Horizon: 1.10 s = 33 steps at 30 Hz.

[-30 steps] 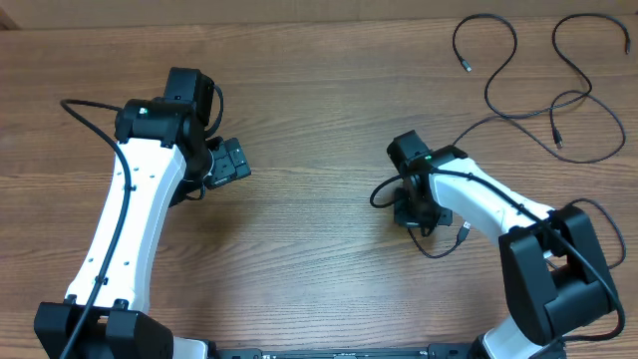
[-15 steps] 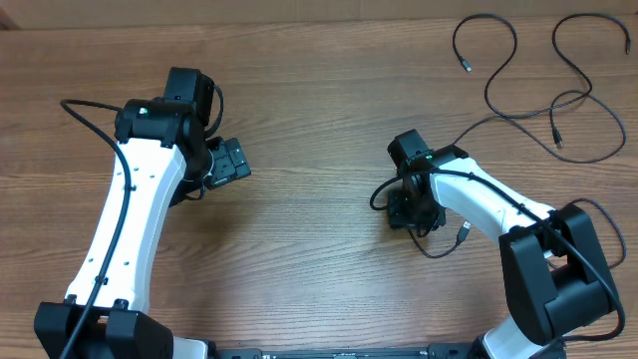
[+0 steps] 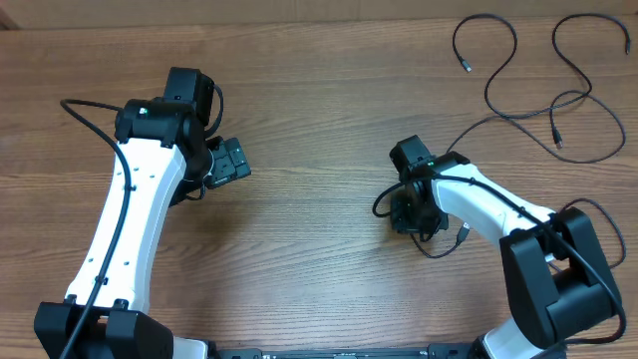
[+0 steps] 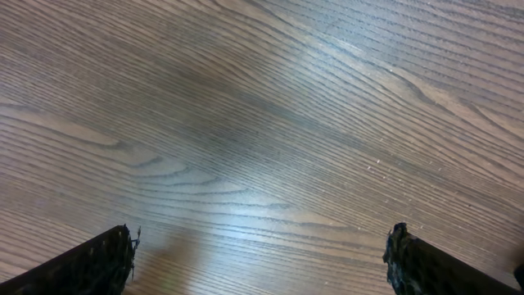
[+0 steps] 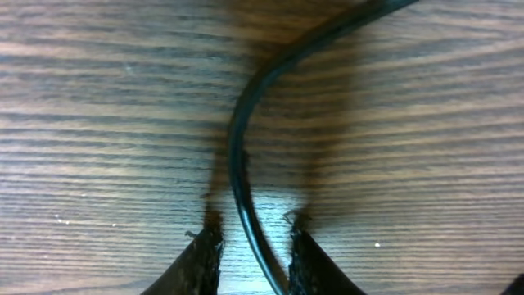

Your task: Untangle cables

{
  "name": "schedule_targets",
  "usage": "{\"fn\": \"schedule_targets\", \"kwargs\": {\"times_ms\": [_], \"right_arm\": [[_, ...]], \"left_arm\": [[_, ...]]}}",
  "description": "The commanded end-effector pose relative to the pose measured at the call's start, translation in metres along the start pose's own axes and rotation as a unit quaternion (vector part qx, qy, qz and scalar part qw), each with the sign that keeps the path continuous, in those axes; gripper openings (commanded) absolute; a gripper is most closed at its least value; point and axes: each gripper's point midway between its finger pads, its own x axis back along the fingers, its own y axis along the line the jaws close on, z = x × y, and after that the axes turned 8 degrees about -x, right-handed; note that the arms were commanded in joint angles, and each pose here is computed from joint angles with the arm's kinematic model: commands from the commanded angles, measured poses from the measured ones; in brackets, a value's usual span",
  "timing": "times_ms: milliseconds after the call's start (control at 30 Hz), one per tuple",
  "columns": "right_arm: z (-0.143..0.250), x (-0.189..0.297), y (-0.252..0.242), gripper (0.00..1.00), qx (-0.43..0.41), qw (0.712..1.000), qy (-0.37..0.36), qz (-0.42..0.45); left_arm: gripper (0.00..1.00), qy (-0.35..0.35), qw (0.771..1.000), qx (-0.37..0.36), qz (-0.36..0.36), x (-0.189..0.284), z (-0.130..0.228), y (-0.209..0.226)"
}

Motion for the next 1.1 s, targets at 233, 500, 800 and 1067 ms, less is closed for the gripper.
{"fn": "schedule_targets", "kwargs": {"times_ms": [233,500,800,1067], "right_arm": [[0.008,0.003,-0.012,0.04,-0.031,0.999,0.029,0.014],[0.005,0.053,-0.013,0.04,-0.035,0.999,-0.012,-0.008],[0.015,0.087,-0.054,0.04,-0.124,0.992,-0.009,-0.022],[0.019,0.076,-0.091,0.04,-0.226,0.974,0.018,-0.021]], "left_arm": [[1.00,-0.008,1.000,-0.009,-0.004,0.003,-0.004,0.002],[1.00,-0.007,1.000,-0.009,-0.004,0.003,-0.004,0.002],[1.00,-0.006,1.000,-0.009,-0.005,0.003,-0.003,0.003],[1.00,-0.006,1.000,-0.010,-0.005,0.002,-0.003,0.002]]}}
